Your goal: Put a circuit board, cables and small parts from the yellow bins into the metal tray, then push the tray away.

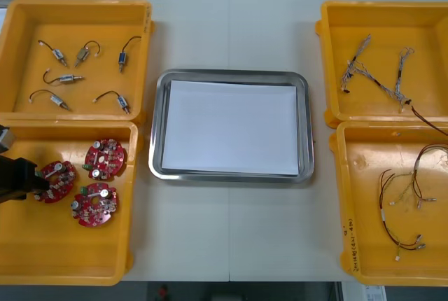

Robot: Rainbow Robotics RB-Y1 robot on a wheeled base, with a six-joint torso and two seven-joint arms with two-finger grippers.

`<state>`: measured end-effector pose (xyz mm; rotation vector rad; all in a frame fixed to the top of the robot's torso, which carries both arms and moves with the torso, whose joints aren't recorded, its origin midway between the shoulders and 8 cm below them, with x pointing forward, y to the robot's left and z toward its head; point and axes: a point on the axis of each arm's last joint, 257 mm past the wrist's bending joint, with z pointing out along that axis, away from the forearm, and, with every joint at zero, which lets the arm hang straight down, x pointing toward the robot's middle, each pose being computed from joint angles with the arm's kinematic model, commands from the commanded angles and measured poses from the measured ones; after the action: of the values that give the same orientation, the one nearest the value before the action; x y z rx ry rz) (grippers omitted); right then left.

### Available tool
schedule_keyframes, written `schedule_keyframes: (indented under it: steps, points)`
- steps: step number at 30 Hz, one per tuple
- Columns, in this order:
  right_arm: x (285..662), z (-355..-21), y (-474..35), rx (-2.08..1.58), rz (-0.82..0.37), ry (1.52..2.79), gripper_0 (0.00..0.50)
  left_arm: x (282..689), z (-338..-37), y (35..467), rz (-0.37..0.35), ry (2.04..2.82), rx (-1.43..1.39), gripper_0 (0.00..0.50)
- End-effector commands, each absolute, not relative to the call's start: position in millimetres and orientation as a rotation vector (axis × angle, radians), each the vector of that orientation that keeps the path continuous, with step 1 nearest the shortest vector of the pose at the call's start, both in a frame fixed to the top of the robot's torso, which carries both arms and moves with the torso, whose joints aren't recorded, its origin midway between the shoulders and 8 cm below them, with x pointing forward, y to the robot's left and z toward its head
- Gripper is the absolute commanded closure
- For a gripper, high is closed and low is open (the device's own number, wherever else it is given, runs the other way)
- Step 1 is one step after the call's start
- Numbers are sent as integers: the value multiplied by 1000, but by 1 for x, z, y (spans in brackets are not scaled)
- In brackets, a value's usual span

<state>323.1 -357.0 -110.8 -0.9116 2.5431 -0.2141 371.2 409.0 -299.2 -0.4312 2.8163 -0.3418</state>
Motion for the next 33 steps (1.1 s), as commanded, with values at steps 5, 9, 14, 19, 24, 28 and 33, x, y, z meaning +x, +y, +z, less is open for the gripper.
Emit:
schedule_keyframes:
  steps: [5,9,14,19,24,28,33]
  points:
    - [323,-104,-338,-1043,-251,2479,500,382,-293,423,-257,2806,-293,0]
    - [321,-106,-334,-1064,-248,2474,500,384,-295,425,-253,2802,-293,0]
    - [319,-106,-332,-1077,-244,2471,500,385,-297,424,-249,2801,-289,0]
    - [318,-107,-330,-1085,-236,2470,500,384,-297,424,-251,2802,-283,162]
    - [318,-107,-329,-1081,-231,2469,500,384,-297,420,-270,2805,-277,499]
    - [320,-108,-328,-1068,-225,2466,500,384,-297,418,-279,2803,-281,499]
    - [322,-108,-329,-1056,-232,2464,500,387,-289,417,-290,2791,-277,500]
